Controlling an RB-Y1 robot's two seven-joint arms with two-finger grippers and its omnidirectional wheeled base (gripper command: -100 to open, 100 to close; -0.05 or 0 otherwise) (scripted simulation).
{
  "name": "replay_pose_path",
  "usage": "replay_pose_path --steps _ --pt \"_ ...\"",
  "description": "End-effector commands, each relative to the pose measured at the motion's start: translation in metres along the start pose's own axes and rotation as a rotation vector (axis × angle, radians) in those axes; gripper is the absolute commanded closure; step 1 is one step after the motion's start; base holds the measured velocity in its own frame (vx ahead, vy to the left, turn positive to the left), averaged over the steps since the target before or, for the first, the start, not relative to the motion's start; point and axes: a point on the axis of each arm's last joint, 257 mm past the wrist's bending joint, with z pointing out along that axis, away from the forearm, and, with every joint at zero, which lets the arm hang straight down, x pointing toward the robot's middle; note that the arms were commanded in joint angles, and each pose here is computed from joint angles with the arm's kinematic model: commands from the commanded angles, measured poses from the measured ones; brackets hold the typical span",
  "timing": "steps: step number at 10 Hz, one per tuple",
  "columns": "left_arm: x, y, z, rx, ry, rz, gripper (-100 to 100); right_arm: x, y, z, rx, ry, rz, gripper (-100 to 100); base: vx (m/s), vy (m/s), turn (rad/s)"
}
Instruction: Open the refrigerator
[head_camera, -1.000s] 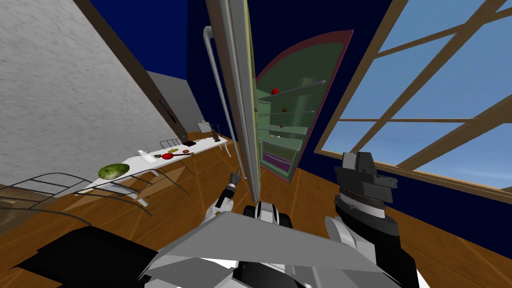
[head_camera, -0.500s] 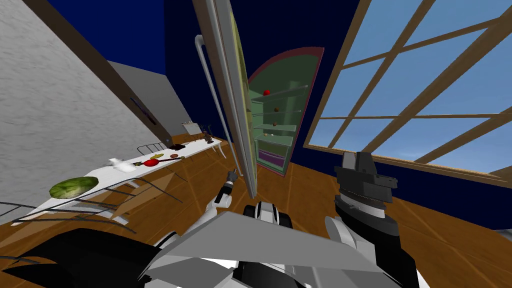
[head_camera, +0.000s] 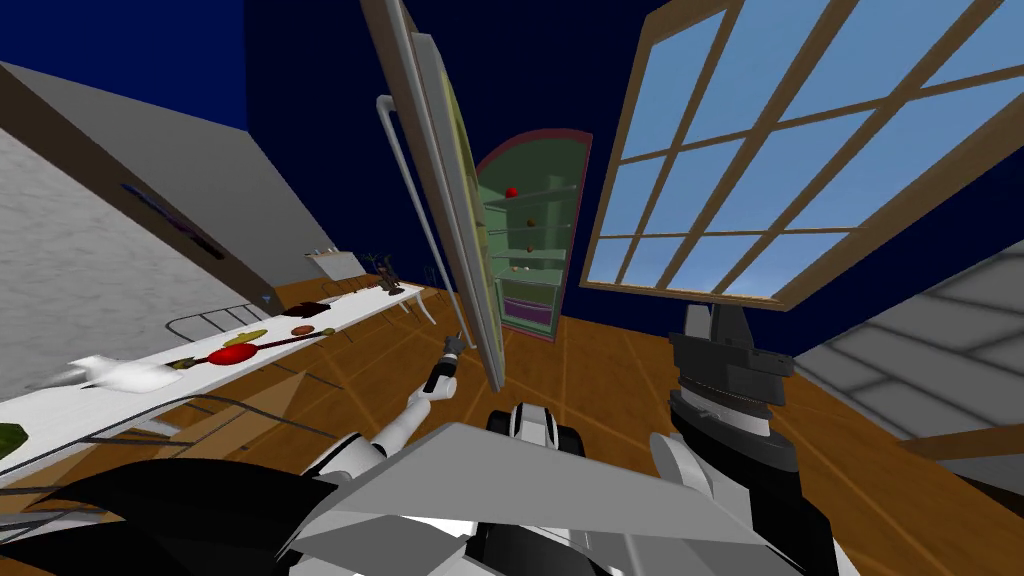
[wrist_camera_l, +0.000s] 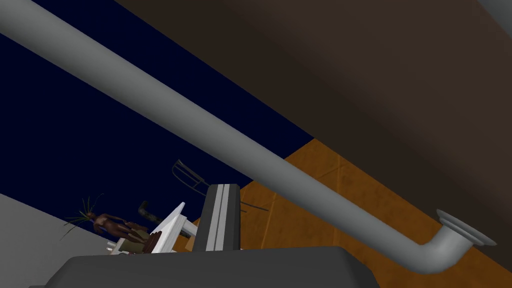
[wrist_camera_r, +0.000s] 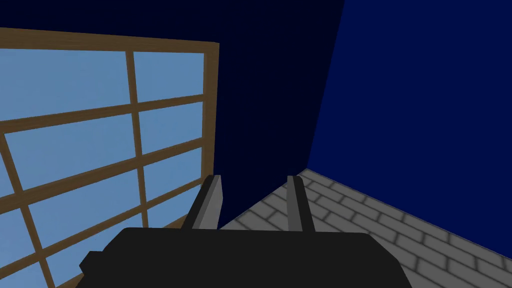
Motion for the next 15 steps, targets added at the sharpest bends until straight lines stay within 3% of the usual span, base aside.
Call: replay_pose_path --steps 1,2,4,5,6,7,12,14,15 --pt "-0.024 -0.025 0.012 0.051 -0.056 -0.001 100 0.0 0.0 0.0 0.0 0.0 0.0 0 -0.18 0.049 -0.24" --pt "-0.028 -0.052 0.028 0.106 -0.064 -0.003 100 0.0 0.0 0.0 0.0 0.0 0.0 0 -0.196 0.036 -0.421" --pt "-0.043 -0.051 0.024 0.101 -0.1 -0.002 100 0.0 0.0 0.0 0.0 0.0 0.0 0 -0.102 0.016 -0.135" --pt "-0.04 -0.051 0.025 0.1 -0.091 -0.002 100 0.0 0.0 0.0 0.0 0.0 0.0 0 -0.015 0.005 0.01" --pt "-0.045 -0.037 0.011 0.096 -0.104 -0.001 -100 0.0 0.0 0.0 0.0 0.0 0.0 0 0.042 0.013 -0.004" --pt "-0.045 -0.035 0.01 0.096 -0.105 -0.001 -100 0.0 0.0 0.0 0.0 0.0 0.0 0 0.062 0.018 0.004" --pt "-0.052 0.002 -0.029 0.087 -0.137 0.0 -100 0.0 0.0 0.0 0.0 0.0 0.0 0 0.078 0.011 0.001" --pt "-0.052 -0.001 -0.026 0.088 -0.134 0.001 -100 0.0 0.0 0.0 0.0 0.0 0.0 0 0.017 0.003 -0.001" --pt "-0.052 -0.001 -0.026 0.088 -0.134 0.001 100 0.0 0.0 0.0 0.0 0.0 0.0 0 0.0 0.0 0.0"
